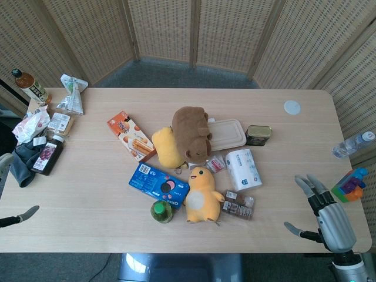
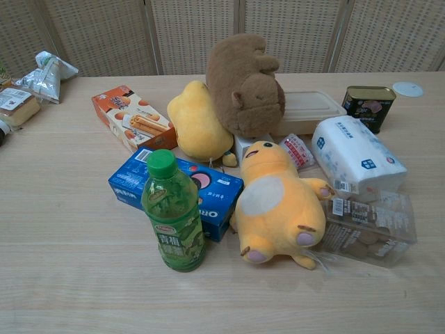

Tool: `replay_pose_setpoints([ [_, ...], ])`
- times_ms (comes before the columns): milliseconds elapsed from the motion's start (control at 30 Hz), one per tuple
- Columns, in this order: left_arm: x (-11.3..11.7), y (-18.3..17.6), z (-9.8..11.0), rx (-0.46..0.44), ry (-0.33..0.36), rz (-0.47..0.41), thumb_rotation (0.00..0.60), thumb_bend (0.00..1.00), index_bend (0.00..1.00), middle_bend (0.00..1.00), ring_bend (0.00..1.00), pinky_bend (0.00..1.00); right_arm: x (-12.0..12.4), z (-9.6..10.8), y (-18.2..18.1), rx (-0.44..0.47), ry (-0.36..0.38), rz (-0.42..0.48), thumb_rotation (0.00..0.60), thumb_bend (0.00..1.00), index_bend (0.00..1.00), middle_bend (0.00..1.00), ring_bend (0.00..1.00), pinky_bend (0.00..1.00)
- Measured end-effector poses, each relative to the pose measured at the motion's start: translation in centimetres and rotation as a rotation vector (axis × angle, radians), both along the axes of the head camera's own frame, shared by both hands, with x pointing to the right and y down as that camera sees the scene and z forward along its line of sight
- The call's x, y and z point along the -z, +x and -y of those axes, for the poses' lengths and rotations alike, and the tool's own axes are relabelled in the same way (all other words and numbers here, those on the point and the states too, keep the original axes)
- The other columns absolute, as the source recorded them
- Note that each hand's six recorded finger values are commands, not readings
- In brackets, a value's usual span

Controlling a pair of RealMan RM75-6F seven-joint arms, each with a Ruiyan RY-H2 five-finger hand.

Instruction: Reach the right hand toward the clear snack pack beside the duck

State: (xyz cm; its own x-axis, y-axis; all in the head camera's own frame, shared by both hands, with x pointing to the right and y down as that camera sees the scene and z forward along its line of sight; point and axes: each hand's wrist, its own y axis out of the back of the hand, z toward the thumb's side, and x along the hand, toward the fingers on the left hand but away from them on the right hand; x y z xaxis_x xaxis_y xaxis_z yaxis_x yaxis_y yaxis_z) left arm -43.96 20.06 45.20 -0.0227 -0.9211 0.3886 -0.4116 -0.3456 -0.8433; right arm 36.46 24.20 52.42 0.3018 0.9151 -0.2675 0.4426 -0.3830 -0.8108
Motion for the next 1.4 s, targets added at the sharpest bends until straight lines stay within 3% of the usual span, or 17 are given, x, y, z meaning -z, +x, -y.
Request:
replay_pose_setpoints([
  [167, -0.3, -0.1, 0.1, 0.000, -0.003, 0.013, 0.600, 0.00, 0.00, 0.00, 0.00, 0.00, -2.1, 1.1, -0.2, 0.036, -0.182, 0.053, 0.594, 0.00, 0.00, 0.00, 0.00, 0.00],
  [300, -0.8, -0.2, 0.2, 0.004, -0.009, 0.028, 0.600, 0.00, 0.00, 0.00, 0.00, 0.00, -3.4, 1.6, -0.8, 0.072, -0.306, 0.064, 0.525, 0.00, 0.00, 0.00, 0.00, 0.00],
  [567, -1.7, -0.1, 0.2, 0.004, -0.022, 0.052, 0.600, 0.00, 0.00, 0.00, 0.00, 0.00, -6.8, 2.3, -2.0, 0.149, -0.469, -0.062, 0.438, 0.00, 0.00, 0.00, 0.00, 0.00],
  [833, -1.3, -0.4, 0.2, 0.012, -0.014, 0.053, 0.600, 0.00, 0.00, 0.00, 0.00, 0.00, -9.5, 3.2, -1.9, 0.128, -0.499, -0.228, 0.432, 0.00, 0.00, 0.00, 0.00, 0.00],
  [1033, -1.3, -0.4, 0.3, 0.011, -0.017, 0.051, 0.600, 0.00, 0.00, 0.00, 0.00, 0.00, -11.8, 2.6, -2.8, 0.134, -0.520, -0.337, 0.428, 0.00, 0.00, 0.00, 0.00, 0.00],
  [1400, -1.0, -0.7, 0.4, 0.017, -0.011, 0.043, 0.600, 0.00, 0.00, 0.00, 0.00, 0.00, -14.8, 1.2, -6.2, 0.138, -0.557, -0.348, 0.423, 0.00, 0.00, 0.00, 0.00, 0.00],
])
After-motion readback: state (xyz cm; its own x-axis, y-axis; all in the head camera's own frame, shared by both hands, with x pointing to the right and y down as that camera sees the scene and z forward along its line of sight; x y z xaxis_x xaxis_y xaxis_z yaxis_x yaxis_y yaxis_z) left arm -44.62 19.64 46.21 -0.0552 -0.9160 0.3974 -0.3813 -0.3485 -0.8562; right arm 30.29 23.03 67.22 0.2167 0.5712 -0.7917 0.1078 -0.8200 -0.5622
